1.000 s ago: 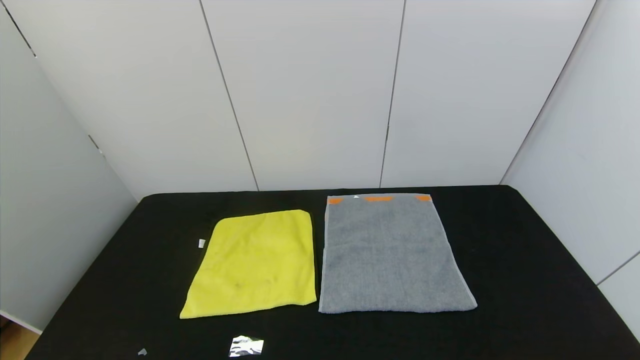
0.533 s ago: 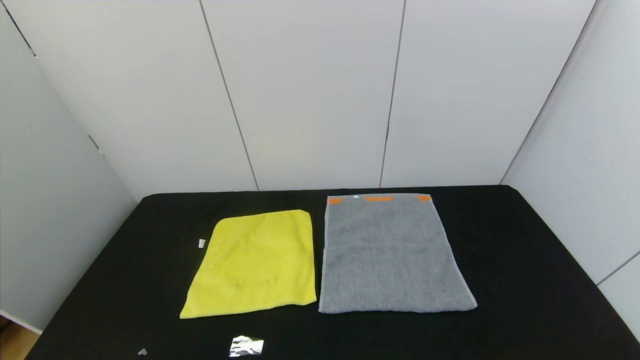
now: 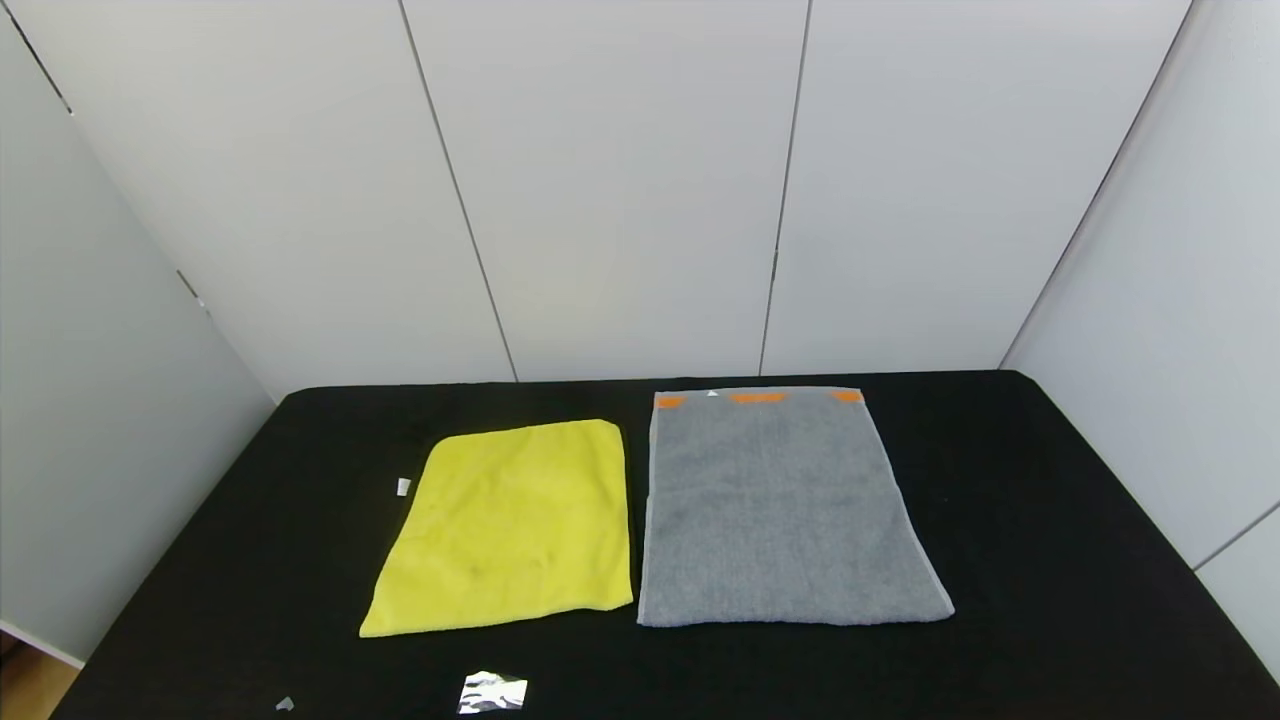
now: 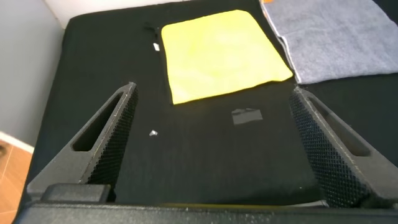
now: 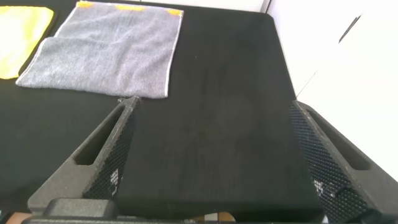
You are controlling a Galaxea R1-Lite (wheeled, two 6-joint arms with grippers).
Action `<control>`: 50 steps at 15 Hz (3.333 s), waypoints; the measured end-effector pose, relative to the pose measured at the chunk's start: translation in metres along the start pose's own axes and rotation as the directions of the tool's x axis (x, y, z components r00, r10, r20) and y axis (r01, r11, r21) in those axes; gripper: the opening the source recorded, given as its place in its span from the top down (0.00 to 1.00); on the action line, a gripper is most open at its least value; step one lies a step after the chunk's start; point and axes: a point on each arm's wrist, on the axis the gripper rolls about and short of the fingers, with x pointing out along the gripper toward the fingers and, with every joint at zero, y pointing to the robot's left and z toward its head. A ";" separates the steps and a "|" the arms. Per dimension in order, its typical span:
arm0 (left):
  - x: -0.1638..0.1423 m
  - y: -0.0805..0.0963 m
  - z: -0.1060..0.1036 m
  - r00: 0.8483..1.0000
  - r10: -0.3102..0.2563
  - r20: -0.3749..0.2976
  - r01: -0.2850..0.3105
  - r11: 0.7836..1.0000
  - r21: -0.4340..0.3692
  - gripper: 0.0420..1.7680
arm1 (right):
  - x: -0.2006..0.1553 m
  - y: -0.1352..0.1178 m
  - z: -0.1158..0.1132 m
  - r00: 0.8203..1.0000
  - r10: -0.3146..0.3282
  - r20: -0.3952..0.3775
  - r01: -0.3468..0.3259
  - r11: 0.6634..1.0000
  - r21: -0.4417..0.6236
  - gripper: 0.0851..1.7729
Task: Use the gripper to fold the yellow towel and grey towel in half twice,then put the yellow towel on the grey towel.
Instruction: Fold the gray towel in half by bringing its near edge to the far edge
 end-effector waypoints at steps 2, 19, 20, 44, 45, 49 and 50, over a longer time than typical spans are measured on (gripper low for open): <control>0.009 0.002 0.017 0.999 -0.023 -0.038 0.023 1.000 0.015 0.03 | 0.007 -0.001 0.021 1.000 0.012 -0.028 -0.013 1.000 -0.003 0.04; 0.194 -0.046 0.104 0.824 -0.350 -0.446 0.418 0.906 0.062 0.03 | 0.177 0.009 0.103 0.862 0.215 -0.459 -0.235 0.972 0.014 0.04; 0.204 -0.052 0.102 0.809 -0.358 -0.467 0.436 0.897 0.067 0.03 | 0.186 0.011 0.101 0.849 0.224 -0.479 -0.246 0.969 0.017 0.04; 0.338 -0.196 0.003 0.480 -0.340 -0.809 0.727 0.670 0.150 0.03 | 0.288 0.049 0.027 0.604 0.266 -0.751 -0.336 0.940 0.063 0.04; 0.343 -0.198 -0.001 0.482 -0.331 -0.811 0.722 0.675 0.154 0.03 | 0.290 0.049 0.026 0.601 0.265 -0.754 -0.335 0.940 0.064 0.04; 0.359 -0.205 -0.018 0.476 -0.290 -0.830 0.708 0.686 0.167 0.03 | 0.292 0.048 0.022 0.590 0.261 -0.765 -0.328 0.942 0.068 0.04; 0.361 -0.206 -0.021 0.478 -0.276 -0.834 0.703 0.689 0.175 0.03 | 0.293 0.048 0.022 0.588 0.259 -0.766 -0.325 0.943 0.069 0.04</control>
